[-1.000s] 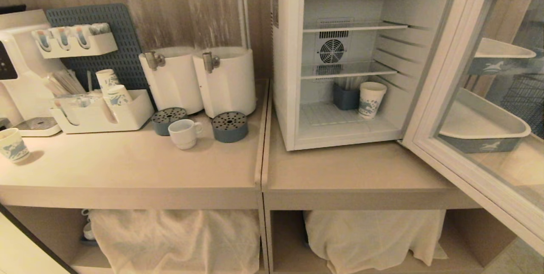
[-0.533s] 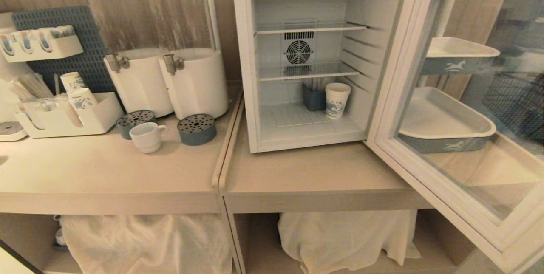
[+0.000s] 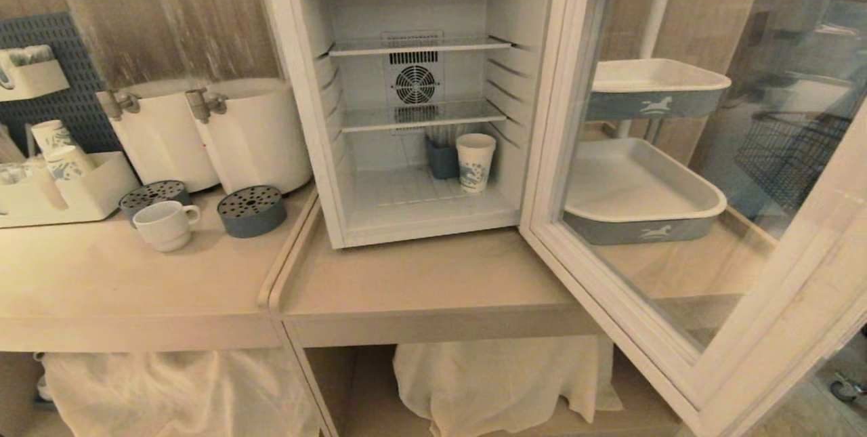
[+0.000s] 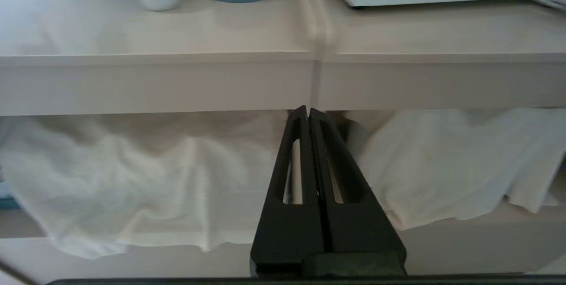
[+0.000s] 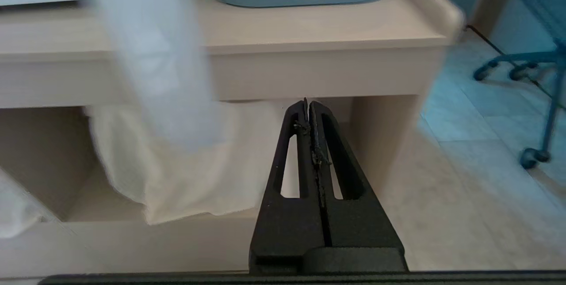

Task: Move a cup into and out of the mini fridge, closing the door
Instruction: Close the freezer door

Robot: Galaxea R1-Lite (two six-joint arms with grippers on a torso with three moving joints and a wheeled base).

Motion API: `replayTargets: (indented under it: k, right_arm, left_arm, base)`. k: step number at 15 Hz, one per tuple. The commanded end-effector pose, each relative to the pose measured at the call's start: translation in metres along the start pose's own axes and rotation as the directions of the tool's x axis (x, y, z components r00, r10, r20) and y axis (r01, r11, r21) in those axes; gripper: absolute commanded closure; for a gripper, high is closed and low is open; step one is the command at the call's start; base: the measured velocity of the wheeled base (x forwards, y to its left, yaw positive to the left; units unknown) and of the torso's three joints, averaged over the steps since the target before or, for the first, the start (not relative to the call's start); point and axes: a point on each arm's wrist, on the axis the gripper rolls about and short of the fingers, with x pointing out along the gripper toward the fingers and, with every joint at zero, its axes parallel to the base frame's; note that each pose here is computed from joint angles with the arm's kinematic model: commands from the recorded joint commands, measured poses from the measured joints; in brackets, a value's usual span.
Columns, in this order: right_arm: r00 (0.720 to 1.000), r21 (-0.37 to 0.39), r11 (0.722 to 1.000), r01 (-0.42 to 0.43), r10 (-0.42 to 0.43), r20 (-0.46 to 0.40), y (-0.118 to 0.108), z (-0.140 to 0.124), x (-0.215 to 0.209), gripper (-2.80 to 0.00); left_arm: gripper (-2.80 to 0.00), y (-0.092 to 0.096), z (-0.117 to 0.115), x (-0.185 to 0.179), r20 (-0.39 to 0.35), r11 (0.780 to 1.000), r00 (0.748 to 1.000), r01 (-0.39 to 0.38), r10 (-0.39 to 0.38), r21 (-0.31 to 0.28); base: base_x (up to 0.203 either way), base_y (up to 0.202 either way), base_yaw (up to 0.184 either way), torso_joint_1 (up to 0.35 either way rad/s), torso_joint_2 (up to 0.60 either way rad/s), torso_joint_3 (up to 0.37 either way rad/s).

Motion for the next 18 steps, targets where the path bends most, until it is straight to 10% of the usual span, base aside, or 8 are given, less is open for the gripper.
replayTargets:
  k: [1,7,12,18]
  right_arm:
    - [1.000,0.001,1.000,-0.001,0.001,-0.003,0.000,0.000,0.000,0.00]
    - [1.000,0.008,1.000,0.000,0.000,0.019,0.000,0.003,-0.001,0.00]
    - [0.975,0.201,0.979,0.019,-0.063,0.215,-0.006,0.126,-0.057,0.00]
    - [0.984,0.362,0.925,0.115,-0.056,-0.169,-0.003,0.201,0.056,0.00]
  left_arm:
    - [0.00,0.000,0.000,0.000,0.001,1.000,1.000,-0.002,0.002,-0.001]
    - [0.00,0.000,0.000,0.000,0.001,1.000,1.000,-0.002,0.002,-0.004]
    - [0.00,0.000,0.000,0.000,0.001,1.000,1.000,-0.002,0.002,-0.004]
    - [0.00,0.000,0.000,0.000,0.002,1.000,1.000,-0.001,0.001,-0.004]
  base:
    - [0.000,-0.190,-0.010,0.002,0.00,0.001]
    - [0.000,-0.088,-0.008,0.003,0.00,0.003]
    - [0.000,0.000,0.000,0.000,0.00,0.000]
    - [0.000,0.000,0.000,0.000,0.00,0.000]
